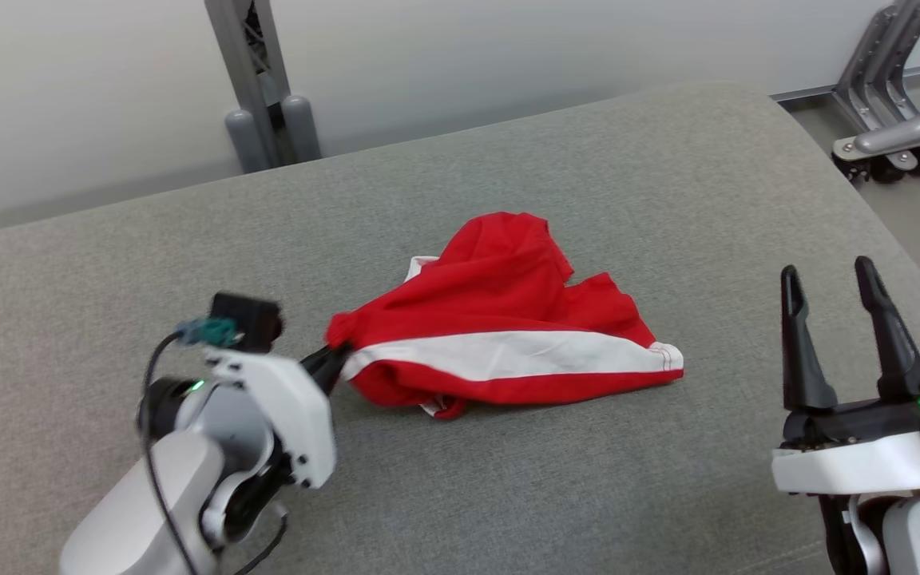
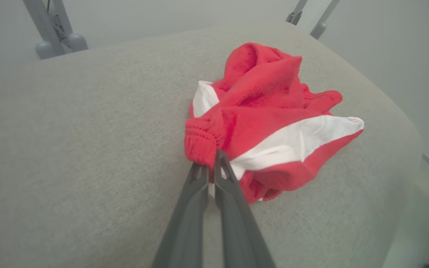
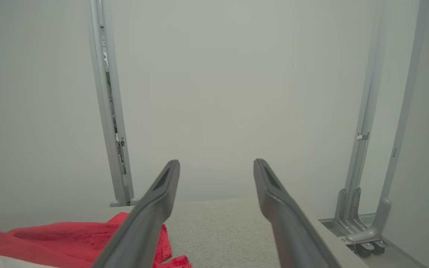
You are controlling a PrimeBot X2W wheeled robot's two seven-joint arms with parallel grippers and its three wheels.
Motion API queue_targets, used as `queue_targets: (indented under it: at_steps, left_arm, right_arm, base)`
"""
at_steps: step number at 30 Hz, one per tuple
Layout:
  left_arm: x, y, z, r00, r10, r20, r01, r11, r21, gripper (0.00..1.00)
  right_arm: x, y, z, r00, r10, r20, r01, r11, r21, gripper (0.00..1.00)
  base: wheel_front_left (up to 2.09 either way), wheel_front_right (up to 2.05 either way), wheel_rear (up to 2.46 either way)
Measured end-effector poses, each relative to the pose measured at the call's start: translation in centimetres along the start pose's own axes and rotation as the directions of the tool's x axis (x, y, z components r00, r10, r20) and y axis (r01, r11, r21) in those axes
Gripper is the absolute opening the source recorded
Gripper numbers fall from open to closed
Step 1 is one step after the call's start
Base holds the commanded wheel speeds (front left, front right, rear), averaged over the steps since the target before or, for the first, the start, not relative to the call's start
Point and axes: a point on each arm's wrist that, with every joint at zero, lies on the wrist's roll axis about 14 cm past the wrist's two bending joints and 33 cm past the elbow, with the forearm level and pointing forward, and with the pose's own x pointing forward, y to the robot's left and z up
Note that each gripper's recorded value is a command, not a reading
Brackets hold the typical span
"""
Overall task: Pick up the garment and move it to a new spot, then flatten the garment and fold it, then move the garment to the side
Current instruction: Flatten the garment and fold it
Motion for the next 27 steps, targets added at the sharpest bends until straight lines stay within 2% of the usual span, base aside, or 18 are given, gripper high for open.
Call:
queue_targets:
  at_steps: [4,8,12,13,14,15,16,24,27]
  left_arm:
    - [-2.0,3.9,-3.7,0.993,0.105,-0.052,-0.109,0.992,-0.067,0.00]
    - [-3.3,4.9,-6.2,0.987,0.138,-0.088,-0.149,0.979,-0.138,0.00]
    - [-3.9,5.5,-7.2,0.984,0.148,-0.101,-0.163,0.974,-0.160,0.00]
    - [-4.0,5.7,-7.2,0.983,0.152,-0.101,-0.167,0.973,-0.159,0.07]
    - [-4.1,5.9,-7.1,0.983,0.158,-0.096,-0.172,0.972,-0.159,0.40]
    - [-4.2,6.1,-6.9,0.982,0.166,-0.087,-0.178,0.971,-0.158,0.60]
    - [-4.3,6.3,-6.7,0.982,0.171,-0.076,-0.181,0.971,-0.156,1.00]
    - [-6.3,8.0,-3.2,0.965,0.243,0.099,-0.235,0.968,-0.085,1.00]
    - [-7.7,8.7,-0.8,0.928,0.295,0.227,-0.286,0.955,-0.074,1.00]
  right_arm:
    - [0.1,1.4,-1.6,0.998,0.037,-0.043,-0.036,0.999,0.018,1.00]
    - [0.0,2.4,-3.1,0.994,0.066,-0.089,-0.063,0.998,0.029,1.00]
    - [0.0,3.2,-3.9,0.990,0.090,-0.108,-0.086,0.996,0.037,1.00]
    - [0.0,3.3,-3.9,0.990,0.093,-0.110,-0.089,0.995,0.038,1.00]
    - [0.0,3.4,-4.0,0.989,0.096,-0.111,-0.092,0.995,0.038,1.00]
    - [0.0,3.5,-4.0,0.989,0.098,-0.112,-0.094,0.995,0.039,1.00]
    - [0.0,3.6,-4.0,0.989,0.100,-0.113,-0.096,0.995,0.040,1.00]
    - [0.7,4.8,-3.9,0.986,0.135,-0.103,-0.130,0.990,0.048,1.00]
    - [0.8,5.9,-4.2,0.980,0.165,-0.107,-0.160,0.985,0.061,1.00]
  base:
    - [0.00,0.00,0.00]
    - [0.00,0.00,0.00]
    - [0.00,0.00,0.00]
    - [0.00,0.00,0.00]
    - [0.00,0.00,0.00]
    - [0.00,0.00,0.00]
    - [0.00,0.00,0.00]
    - [0.00,0.00,0.00]
    - [0.00,0.00,0.00]
